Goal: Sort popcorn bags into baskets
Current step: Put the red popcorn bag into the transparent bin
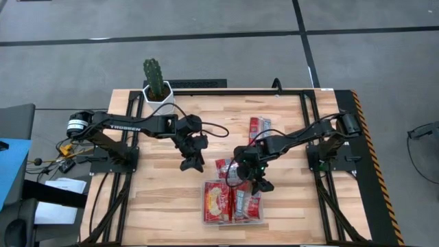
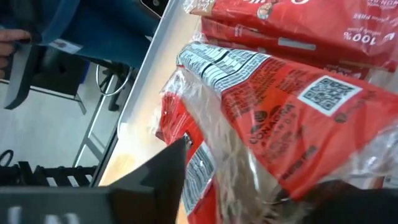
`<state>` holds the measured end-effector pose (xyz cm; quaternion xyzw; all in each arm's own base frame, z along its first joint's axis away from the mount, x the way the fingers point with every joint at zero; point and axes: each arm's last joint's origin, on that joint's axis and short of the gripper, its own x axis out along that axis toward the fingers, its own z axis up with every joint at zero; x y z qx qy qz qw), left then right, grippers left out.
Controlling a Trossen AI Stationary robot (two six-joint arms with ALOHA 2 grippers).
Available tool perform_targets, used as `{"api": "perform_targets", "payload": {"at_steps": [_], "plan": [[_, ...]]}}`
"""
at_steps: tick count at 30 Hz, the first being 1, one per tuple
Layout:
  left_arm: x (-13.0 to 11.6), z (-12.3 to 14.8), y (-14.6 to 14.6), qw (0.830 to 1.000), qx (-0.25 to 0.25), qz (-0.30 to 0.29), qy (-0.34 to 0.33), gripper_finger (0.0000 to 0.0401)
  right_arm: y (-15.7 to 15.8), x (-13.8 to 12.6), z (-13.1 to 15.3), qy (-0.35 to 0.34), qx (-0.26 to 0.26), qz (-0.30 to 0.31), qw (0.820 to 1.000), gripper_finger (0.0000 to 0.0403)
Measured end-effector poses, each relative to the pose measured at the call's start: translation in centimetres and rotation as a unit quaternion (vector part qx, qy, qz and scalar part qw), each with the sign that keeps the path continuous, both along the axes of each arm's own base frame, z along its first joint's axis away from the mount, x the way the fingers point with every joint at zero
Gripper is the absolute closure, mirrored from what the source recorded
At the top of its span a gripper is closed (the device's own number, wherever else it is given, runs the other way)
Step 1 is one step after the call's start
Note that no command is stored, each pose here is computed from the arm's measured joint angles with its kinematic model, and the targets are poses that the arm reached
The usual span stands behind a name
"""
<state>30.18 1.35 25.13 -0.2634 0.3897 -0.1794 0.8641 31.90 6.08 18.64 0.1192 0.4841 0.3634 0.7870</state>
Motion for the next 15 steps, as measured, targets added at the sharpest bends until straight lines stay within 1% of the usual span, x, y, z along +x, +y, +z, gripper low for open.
{"api": "perform_targets", "payload": {"at_steps": [2, 5, 10, 13, 15], "plan": [[-0.1, -0.1, 0.0, 1.0, 0.007, -0.001, 0.002, 0.0192, 0.0, 0.1, 0.4, 0.007, 0.001, -0.006, 1.0, 0.0171], [-0.1, -0.2, 0.1, 1.0, 0.023, 0.002, 0.001, 0.0192, 0.0, 0.7, 1.7, 0.004, -0.012, -0.01, 1.0, 0.0162], [0.0, -0.2, 0.3, 0.998, 0.059, 0.017, -0.003, 0.0192, 0.3, 1.3, 3.8, -0.014, -0.046, 0.0, 0.999, 0.0171], [0.0, -0.3, 0.5, 0.997, 0.077, 0.028, -0.003, 0.0192, 0.5, 1.3, 4.3, -0.013, -0.066, 0.003, 0.998, 0.0178], [0.0, -0.3, 0.6, 0.995, 0.096, 0.037, -0.004, 0.0192, 0.6, 1.3, 4.6, -0.012, -0.07, 0.001, 0.998, 0.0182]]}}
